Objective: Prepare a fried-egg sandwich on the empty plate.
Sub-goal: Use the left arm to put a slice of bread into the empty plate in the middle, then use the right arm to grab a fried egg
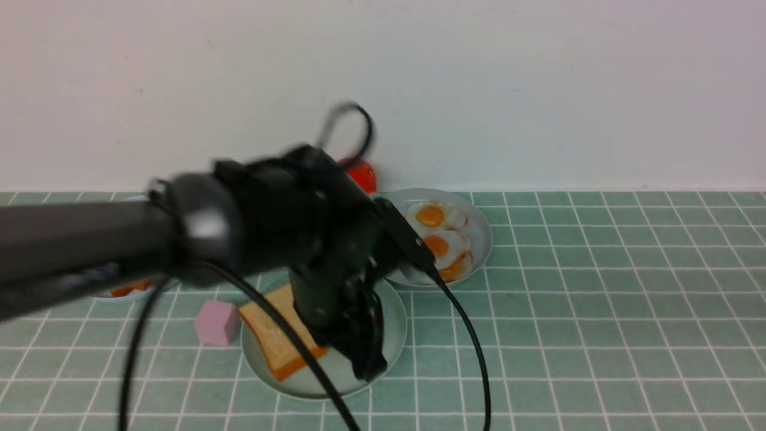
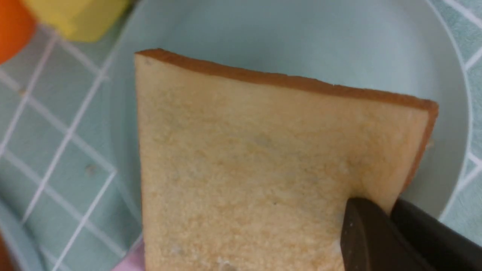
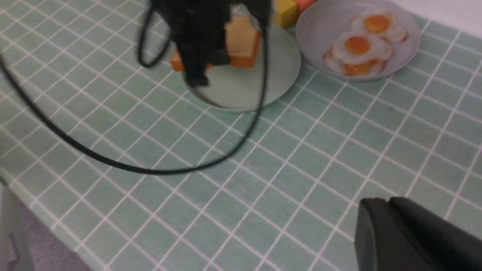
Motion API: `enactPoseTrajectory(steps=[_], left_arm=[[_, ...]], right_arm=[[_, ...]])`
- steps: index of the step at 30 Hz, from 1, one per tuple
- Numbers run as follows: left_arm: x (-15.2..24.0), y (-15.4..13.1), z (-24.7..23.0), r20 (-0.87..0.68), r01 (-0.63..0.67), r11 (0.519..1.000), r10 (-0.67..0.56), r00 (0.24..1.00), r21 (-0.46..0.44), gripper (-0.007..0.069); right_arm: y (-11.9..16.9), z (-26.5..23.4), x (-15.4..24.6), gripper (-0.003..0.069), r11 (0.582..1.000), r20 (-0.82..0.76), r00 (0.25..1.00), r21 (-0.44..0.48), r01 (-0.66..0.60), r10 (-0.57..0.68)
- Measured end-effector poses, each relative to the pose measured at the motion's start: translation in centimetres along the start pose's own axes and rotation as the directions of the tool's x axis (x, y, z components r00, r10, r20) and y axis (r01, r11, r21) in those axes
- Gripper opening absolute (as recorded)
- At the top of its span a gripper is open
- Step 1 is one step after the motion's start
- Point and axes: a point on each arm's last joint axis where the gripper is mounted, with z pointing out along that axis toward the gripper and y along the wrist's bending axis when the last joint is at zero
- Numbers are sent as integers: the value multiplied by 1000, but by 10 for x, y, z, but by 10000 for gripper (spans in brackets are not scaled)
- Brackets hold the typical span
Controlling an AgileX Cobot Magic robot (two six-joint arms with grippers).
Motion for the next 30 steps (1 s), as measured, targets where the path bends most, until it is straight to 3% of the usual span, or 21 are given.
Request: enactPoseTrajectory(steps=[7, 12, 14, 15, 19, 22, 23, 26, 28, 29, 30], left_arm=[[-4, -4, 21, 3, 21, 1000, -21, 1000, -7, 17], [-6, -6, 22, 19, 37, 999, -37, 999, 7, 81], [-6, -6, 22, 20, 42, 999, -43, 999, 8, 162], [-6, -6, 22, 20, 42, 999, -42, 999, 8, 162], [-6, -5, 18, 28, 72, 997, -73, 997, 15, 326], [-7, -6, -5, 57, 129, 991, -131, 990, 43, 391], [-7, -5, -8, 61, 131, 990, -134, 989, 42, 391], [-10, -4, -74, 224, 186, 980, -196, 955, 66, 353], [-1, 0, -127, 374, 226, 970, -243, 895, 89, 249], [-1, -1, -127, 376, 225, 970, -242, 894, 89, 225], [12, 3, -159, 470, 256, 961, -276, 838, 109, 151]], right_arm=[[3, 0, 2, 64, 999, -18, 1000, -35, -18, 17], [4, 0, 3, 83, 999, -31, 999, -40, -18, 17], [4, 0, 3, 114, 999, -32, 999, -40, -18, 17], [4, 0, 3, 118, 999, -32, 999, -40, -18, 17], [3, 2, 2, 239, 999, -30, 999, -38, -23, 22], [-2, 12, -4, 320, 997, -29, 997, -26, -72, 72], [-2, 12, -5, 325, 997, -25, 997, -25, -76, 75], [-16, 44, -16, 359, 988, -63, 986, -1, -156, 156], [-27, 72, -22, 355, 981, -92, 976, 22, -195, 196], [-28, 74, -23, 353, 980, -95, 975, 24, -199, 200], [-35, 91, -27, 344, 975, -106, 970, 37, -217, 220]])
